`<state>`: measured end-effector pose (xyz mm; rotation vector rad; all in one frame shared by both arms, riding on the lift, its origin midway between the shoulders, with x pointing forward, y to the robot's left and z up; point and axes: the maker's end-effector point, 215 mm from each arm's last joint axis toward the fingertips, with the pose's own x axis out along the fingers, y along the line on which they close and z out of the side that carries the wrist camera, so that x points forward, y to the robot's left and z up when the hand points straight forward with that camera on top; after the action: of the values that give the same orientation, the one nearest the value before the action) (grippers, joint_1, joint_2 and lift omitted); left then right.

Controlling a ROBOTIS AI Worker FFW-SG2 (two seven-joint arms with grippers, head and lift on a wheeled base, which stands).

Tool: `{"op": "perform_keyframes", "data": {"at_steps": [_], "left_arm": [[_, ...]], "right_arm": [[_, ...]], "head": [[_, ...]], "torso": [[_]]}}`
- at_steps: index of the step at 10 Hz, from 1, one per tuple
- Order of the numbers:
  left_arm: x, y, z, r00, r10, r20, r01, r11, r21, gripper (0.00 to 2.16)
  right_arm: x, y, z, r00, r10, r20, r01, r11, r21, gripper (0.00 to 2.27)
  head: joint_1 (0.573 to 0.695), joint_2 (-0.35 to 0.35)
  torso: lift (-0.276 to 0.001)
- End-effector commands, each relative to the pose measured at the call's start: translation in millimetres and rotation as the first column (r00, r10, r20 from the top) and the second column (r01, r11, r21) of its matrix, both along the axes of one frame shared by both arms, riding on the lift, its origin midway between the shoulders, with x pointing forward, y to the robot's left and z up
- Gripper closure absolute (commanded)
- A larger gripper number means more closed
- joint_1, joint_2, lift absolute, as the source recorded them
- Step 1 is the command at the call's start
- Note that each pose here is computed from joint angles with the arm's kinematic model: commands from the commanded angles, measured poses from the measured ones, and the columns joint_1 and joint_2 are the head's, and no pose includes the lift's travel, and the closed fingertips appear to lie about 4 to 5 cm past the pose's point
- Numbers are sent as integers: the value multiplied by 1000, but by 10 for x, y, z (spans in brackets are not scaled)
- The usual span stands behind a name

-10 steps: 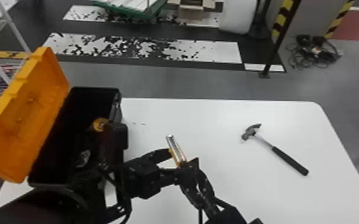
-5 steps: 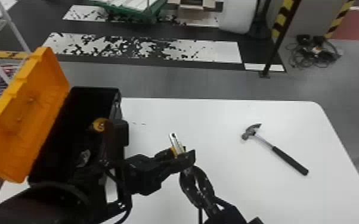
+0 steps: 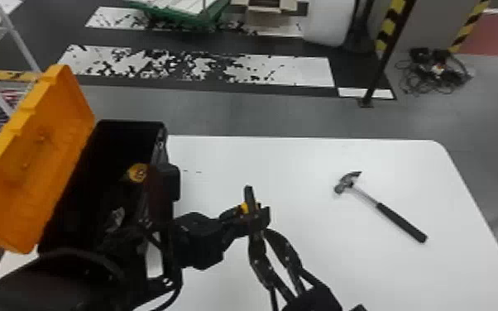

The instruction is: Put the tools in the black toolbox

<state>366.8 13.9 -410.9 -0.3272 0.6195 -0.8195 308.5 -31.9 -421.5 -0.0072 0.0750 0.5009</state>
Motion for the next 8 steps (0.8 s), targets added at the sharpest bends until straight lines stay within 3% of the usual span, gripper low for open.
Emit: {"op": "perform_keyframes", "data": {"at_steps": [1,4,6,7,8], "left_arm": [[25,5,8,1000,2,4,-2,1000,2,2081],[146,49,6,1000,10,14,-10,1000,13,2081],[390,228,85,998,43,48,-44,998,35,2084],[491,352,99,996,63,67,-68,996,64,2081],[603,541,76,991,96,96,-108,986,129,2081]], "right_arm": [[-2,-15,88,1000,-8,25,8,1000,20,76],[-18,-101,40,999,-33,15,33,999,18,63],[-33,-311,-41,997,-75,7,75,997,16,66],[-42,-432,-79,996,-94,5,94,996,10,73],[-45,-544,-107,994,-114,0,114,993,12,76]], "head": [[695,-30],[695,-35],[695,-40],[695,-43],[695,-43]], "torso": [[-39],[-39],[-39],[-39],[-39]]}}
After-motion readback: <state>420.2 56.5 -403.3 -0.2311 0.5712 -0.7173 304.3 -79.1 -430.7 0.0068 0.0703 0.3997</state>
